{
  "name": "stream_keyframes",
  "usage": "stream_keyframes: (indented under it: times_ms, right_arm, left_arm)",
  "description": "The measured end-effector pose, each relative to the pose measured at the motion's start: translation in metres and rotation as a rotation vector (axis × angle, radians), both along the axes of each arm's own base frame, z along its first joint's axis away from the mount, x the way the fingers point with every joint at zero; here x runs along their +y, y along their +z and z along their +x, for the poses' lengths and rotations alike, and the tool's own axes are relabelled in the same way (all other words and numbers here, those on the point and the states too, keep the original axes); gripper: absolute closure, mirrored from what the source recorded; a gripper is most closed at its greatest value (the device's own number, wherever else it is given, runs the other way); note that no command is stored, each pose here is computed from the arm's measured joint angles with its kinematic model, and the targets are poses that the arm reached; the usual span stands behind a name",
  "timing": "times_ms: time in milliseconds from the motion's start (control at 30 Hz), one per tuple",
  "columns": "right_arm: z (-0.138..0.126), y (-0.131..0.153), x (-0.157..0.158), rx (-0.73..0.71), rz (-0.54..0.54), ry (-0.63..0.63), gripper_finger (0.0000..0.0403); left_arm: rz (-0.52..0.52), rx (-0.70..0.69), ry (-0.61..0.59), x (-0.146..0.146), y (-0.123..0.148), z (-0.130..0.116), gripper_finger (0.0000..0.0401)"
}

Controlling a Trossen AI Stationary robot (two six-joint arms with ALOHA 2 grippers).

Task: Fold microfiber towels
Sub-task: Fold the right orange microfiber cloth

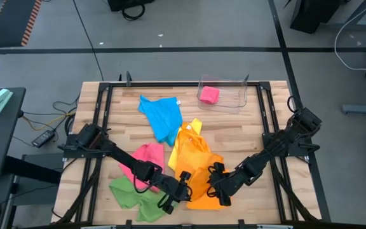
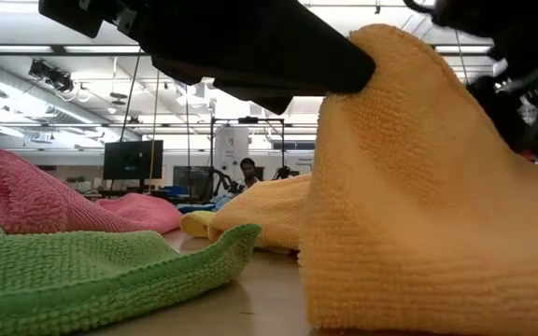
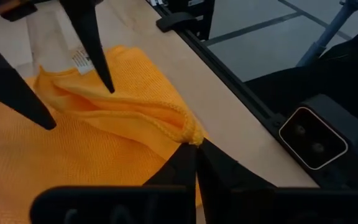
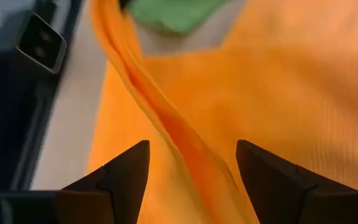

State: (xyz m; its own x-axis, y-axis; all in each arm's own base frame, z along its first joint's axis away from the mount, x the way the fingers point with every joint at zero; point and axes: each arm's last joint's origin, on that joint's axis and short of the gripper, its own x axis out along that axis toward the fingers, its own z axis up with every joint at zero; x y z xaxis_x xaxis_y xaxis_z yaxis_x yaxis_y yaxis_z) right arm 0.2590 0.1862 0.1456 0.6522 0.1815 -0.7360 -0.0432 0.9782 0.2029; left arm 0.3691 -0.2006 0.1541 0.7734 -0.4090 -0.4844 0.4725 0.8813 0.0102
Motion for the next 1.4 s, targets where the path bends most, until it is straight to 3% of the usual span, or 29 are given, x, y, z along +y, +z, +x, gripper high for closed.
stream_keyframes:
  times_ms: [300,600,867,1167,1400]
  right_arm:
    - [-0.015,-0.01,0.007,0.071,0.061,0.011,0.0154]
    - [-0.027,-0.012,0.017,0.127,0.081,-0.004,0.0162]
    - [-0.032,-0.017,0.009,0.16,-0.024,-0.054,0.0243]
    - [-0.028,-0.011,0.015,0.178,0.027,-0.015,0.0387]
    - [-0.024,0.015,0.042,0.174,0.179,0.045,0.0392]
  left_arm:
    - [0.002,0.008,0.001,0.0,-0.001,0.0,0.0376]
    - [-0.012,0.028,0.013,0.0,-0.002,-0.001,0.0391]
    - [-0.008,0.037,0.016,0.001,-0.002,-0.001,0.0375]
    - [-0.008,0.038,0.016,0.001,-0.002,-0.001,0.0388]
    - [-0.043,0.056,0.039,0.002,-0.002,-0.001,0.0361]
